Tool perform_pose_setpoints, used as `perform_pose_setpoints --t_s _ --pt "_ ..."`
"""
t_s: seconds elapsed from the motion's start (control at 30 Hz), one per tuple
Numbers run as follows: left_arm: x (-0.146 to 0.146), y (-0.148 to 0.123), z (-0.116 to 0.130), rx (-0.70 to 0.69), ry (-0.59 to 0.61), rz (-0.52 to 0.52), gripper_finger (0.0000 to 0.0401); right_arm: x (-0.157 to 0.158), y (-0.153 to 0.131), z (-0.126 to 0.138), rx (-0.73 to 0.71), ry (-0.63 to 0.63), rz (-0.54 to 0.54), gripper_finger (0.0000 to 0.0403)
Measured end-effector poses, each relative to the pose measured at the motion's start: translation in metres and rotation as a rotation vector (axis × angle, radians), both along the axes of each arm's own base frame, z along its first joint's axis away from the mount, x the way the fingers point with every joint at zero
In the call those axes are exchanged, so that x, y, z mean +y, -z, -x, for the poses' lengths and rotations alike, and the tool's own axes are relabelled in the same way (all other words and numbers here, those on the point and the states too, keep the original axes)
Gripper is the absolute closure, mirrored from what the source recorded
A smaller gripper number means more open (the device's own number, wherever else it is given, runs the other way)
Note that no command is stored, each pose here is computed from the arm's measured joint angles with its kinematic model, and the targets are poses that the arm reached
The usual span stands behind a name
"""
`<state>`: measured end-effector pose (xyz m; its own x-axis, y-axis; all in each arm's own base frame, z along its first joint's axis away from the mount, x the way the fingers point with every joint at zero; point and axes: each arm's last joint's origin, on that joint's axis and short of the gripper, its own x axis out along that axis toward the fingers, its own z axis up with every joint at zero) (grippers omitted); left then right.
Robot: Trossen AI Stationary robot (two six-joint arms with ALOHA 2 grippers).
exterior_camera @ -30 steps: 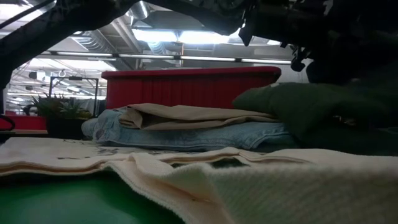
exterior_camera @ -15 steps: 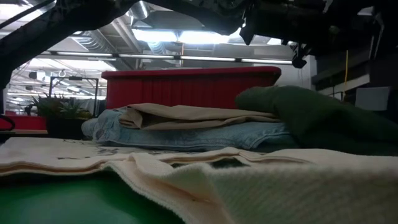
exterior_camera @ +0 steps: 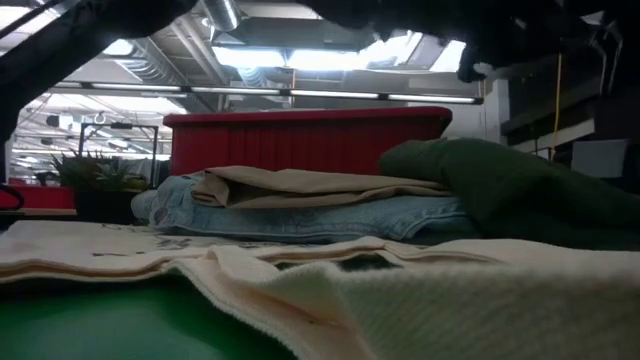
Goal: Fold Laundry from Bin
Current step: Stack the green shirt on top of the beige shorts
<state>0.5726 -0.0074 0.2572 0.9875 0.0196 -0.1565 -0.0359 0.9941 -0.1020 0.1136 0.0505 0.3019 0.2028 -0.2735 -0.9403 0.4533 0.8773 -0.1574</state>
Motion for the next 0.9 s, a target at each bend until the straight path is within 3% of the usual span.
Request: perform_pose_setpoints --t_s 0.3,0.43,0.77,0.9 --pt "-0.002 -0.028 0.031 0.272 0.009 -0.01 0.027 0.004 -0.001 -0.007 -0.053 -0.042 -0.042 0.024" --pt "-0.007 -0.037 0.047 0.399 -0.002 0.042 0.027 0.007 -0.002 -0.013 -0.105 -0.101 -0.061 0.024" --pt "-0.021 -0.028 0.067 0.627 -0.024 0.108 0.027 0.017 -0.008 -0.031 -0.287 -0.2 -0.12 0.024" --pt "-0.028 -0.018 0.079 0.796 -0.047 0.214 0.027 0.019 -0.01 -0.033 -0.313 -0.229 -0.128 0.024"
